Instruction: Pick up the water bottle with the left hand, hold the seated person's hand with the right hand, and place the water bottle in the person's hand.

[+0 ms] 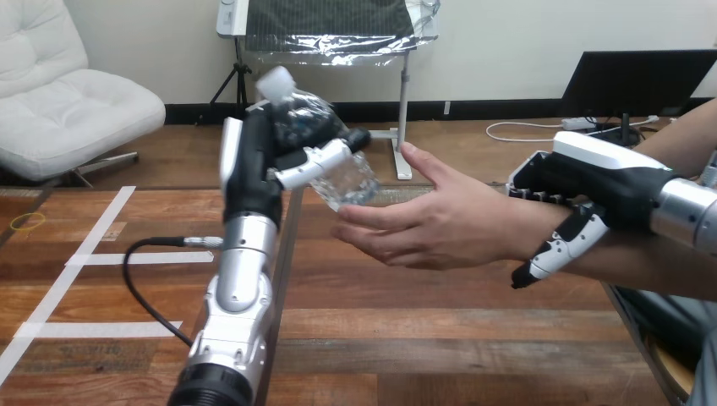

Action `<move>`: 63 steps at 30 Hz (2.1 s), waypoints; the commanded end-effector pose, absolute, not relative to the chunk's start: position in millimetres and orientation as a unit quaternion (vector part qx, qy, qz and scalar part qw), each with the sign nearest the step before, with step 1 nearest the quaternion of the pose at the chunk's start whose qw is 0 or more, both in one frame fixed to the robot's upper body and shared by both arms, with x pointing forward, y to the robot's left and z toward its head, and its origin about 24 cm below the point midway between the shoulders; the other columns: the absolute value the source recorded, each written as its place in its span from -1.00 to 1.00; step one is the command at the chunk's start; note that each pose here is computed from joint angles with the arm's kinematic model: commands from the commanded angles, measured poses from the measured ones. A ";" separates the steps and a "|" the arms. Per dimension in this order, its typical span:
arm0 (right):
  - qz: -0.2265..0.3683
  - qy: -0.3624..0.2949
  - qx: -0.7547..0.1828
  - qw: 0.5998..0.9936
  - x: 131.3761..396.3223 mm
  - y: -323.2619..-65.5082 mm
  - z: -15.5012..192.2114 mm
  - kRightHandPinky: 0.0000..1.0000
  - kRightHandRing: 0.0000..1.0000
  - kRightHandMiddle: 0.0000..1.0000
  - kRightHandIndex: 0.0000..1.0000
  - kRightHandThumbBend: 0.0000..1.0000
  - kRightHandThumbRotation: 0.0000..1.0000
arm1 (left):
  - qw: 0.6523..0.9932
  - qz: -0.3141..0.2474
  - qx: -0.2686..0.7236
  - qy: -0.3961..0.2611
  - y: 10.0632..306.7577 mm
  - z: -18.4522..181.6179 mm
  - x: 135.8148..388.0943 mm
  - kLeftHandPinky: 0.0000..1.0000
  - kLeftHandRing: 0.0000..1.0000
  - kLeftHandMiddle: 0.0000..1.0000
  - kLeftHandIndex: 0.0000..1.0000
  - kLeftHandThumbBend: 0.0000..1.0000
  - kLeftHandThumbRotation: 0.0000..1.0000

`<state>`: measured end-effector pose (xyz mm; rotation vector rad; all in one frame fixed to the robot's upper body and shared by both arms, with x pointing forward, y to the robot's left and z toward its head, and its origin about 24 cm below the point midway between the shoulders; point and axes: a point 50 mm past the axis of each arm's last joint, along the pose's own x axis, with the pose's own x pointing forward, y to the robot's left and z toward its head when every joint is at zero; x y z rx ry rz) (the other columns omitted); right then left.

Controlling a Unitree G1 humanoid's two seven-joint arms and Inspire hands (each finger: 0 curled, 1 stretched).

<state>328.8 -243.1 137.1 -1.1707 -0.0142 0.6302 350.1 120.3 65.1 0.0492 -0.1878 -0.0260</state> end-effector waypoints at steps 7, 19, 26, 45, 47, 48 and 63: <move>0.307 -0.014 -0.533 0.788 336.9 -221.5 132.7 -0.56 -0.45 -0.30 -0.23 0.75 -0.94 | 0.986 -0.057 0.023 -0.154 91.9 99.7 363.4 -0.39 -0.26 -0.16 -0.13 0.32 -1.00; 0.307 -0.010 -0.539 0.784 341.1 -213.5 131.8 -0.50 -0.40 -0.26 -0.21 0.72 -0.86 | 0.985 -0.094 0.008 -0.147 71.7 97.8 360.5 -0.39 -0.26 -0.15 -0.12 0.33 -1.00; 0.306 -0.006 -0.539 0.785 343.2 -209.6 131.1 -0.49 -0.39 -0.25 -0.21 0.73 -0.84 | 0.982 -0.114 0.003 -0.149 60.4 97.9 357.7 -0.40 -0.27 -0.16 -0.12 0.36 -1.00; 0.310 0.002 -0.537 0.784 345.8 -206.5 128.2 -0.48 -0.38 -0.24 -0.21 0.73 -0.77 | 0.975 -0.152 0.005 -0.163 39.7 99.6 349.2 -0.43 -0.30 -0.20 -0.14 0.41 -1.00; 0.309 0.004 -0.537 0.785 346.0 -206.5 127.7 -0.48 -0.38 -0.25 -0.21 0.73 -0.76 | 0.974 -0.154 0.006 -0.165 38.7 99.7 348.5 -0.43 -0.30 -0.20 -0.14 0.39 -1.00; 0.309 0.004 -0.537 0.785 346.0 -206.6 127.5 -0.49 -0.38 -0.25 -0.21 0.73 -0.75 | 0.974 -0.155 0.005 -0.165 38.4 99.7 348.2 -0.42 -0.30 -0.20 -0.14 0.39 -1.00; 0.307 0.007 -0.537 0.786 344.3 -209.0 125.6 -0.47 -0.37 -0.22 -0.19 0.72 -0.77 | 0.973 -0.163 0.003 -0.164 37.2 98.2 346.2 -0.41 -0.29 -0.19 -0.13 0.40 -1.00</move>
